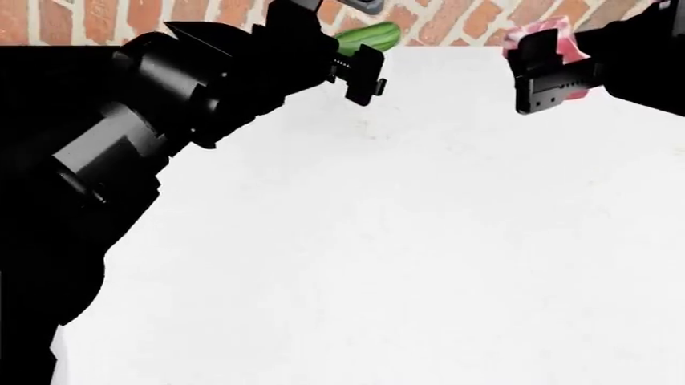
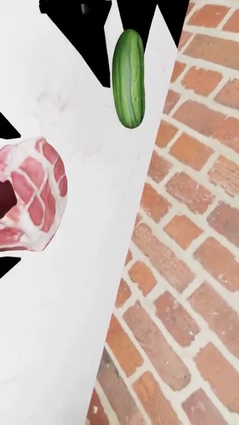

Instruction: Place both pans onto different burners. Then place the pickle and the lamb chop on different pans.

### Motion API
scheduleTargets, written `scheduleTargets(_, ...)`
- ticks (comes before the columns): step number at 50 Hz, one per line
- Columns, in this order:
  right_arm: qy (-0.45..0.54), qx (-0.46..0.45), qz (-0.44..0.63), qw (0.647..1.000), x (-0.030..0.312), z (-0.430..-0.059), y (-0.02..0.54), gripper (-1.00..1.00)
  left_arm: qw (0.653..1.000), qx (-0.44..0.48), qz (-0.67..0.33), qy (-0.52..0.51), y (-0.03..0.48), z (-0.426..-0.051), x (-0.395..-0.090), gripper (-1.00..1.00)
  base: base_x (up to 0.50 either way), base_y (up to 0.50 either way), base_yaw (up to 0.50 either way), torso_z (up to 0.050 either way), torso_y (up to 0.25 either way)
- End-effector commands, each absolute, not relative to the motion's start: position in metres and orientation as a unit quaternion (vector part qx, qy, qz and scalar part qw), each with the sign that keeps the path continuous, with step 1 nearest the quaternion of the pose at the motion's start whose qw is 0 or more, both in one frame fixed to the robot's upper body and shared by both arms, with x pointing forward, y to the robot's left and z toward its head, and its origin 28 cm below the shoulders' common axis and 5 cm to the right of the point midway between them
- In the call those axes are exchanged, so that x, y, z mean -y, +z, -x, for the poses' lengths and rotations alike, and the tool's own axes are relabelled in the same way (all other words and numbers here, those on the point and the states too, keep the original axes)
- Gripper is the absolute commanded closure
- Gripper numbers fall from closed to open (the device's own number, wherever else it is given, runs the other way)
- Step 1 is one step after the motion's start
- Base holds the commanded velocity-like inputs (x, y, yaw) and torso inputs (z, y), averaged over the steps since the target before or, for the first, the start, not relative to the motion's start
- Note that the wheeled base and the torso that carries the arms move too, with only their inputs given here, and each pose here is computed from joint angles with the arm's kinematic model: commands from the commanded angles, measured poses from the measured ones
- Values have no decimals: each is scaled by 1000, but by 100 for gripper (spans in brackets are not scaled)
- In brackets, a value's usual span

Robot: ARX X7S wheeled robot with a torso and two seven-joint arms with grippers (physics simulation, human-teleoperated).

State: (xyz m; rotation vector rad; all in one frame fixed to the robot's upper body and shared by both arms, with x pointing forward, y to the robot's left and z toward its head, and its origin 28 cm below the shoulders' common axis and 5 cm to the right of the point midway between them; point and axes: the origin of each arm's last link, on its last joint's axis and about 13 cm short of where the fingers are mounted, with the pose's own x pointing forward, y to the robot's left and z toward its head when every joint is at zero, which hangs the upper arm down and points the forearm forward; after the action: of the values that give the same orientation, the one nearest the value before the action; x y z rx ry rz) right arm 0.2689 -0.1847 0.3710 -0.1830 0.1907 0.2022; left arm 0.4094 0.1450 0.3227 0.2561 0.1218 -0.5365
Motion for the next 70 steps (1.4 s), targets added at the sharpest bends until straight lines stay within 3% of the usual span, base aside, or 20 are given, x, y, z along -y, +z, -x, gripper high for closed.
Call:
scheduleTargets(1, 79, -77, 76, 991, 185, -270, 357, 100, 965, -9, -81, -248, 323, -370, -164, 100, 0, 0, 0, 0, 0)
scheduleTargets(23, 43, -2, 54, 998, 175, -236, 330, 100, 971, 83, -41, -219, 296, -280, -180, 100, 0, 0, 0, 0, 0)
scheduleTargets(48, 35, -10, 40, 999, 180, -238, 319, 100, 974, 69, -11, -216, 280, -283, -186, 100, 0, 0, 0, -23, 194)
scheduleTargets(57, 38, -12, 41, 998, 178, -240, 319, 100, 974, 72, -10, -215, 280, -282, -186, 100, 0, 0, 0, 0, 0)
scheduleTargets(70, 41, -14, 45, 998, 177, -239, 319, 100, 973, 71, -13, -218, 280, -282, -186, 100, -474, 323, 0, 0, 0)
